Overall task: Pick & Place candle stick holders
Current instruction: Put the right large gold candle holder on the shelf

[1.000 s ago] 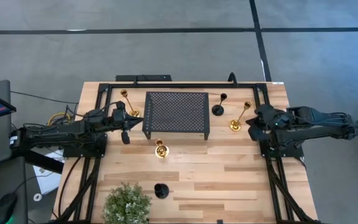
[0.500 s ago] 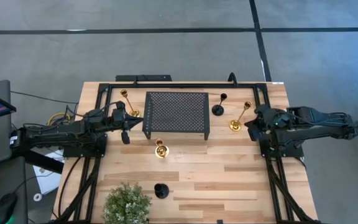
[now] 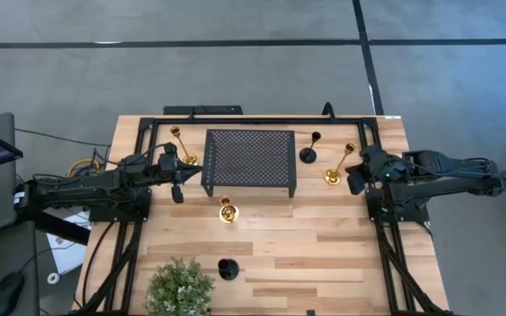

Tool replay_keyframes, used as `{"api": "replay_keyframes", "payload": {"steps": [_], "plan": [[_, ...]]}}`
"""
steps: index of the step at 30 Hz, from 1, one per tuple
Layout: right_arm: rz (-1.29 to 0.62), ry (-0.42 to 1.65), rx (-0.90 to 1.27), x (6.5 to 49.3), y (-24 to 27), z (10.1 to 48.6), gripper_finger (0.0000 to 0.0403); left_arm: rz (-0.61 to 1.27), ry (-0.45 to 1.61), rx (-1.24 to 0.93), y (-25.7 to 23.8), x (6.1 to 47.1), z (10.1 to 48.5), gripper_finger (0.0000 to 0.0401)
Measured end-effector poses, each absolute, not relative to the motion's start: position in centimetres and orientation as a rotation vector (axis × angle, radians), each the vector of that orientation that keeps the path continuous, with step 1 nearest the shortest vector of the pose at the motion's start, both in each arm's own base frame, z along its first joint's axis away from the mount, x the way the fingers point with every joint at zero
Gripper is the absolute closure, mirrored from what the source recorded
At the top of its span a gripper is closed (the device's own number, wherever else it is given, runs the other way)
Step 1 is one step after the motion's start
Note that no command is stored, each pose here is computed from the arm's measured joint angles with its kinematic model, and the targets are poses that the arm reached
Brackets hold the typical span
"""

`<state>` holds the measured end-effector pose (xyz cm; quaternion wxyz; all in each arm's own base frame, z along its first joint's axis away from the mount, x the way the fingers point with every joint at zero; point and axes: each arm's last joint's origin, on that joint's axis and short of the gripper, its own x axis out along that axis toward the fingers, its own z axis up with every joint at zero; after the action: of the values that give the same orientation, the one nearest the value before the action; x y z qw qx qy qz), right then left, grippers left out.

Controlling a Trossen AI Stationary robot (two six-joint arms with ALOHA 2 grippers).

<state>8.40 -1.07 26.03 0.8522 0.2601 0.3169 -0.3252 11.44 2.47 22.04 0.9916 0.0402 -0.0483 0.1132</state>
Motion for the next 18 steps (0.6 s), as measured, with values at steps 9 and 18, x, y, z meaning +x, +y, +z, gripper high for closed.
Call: {"api": "replay_keyframes", "payload": {"steps": [9, 18], "plan": [[-0.811, 0.734, 0.459, 10.2, -1.5, 25.2, 0.0258, 0.227, -0.097, 0.081, 2.5, 11.4, 22.0, 0.0393], [-0.961, 0.707, 0.392, 10.7, -2.3, 25.1, 0.0197, 0.227, -0.097, 0.081, 2.5, 11.4, 22.0, 0.0393]]}}
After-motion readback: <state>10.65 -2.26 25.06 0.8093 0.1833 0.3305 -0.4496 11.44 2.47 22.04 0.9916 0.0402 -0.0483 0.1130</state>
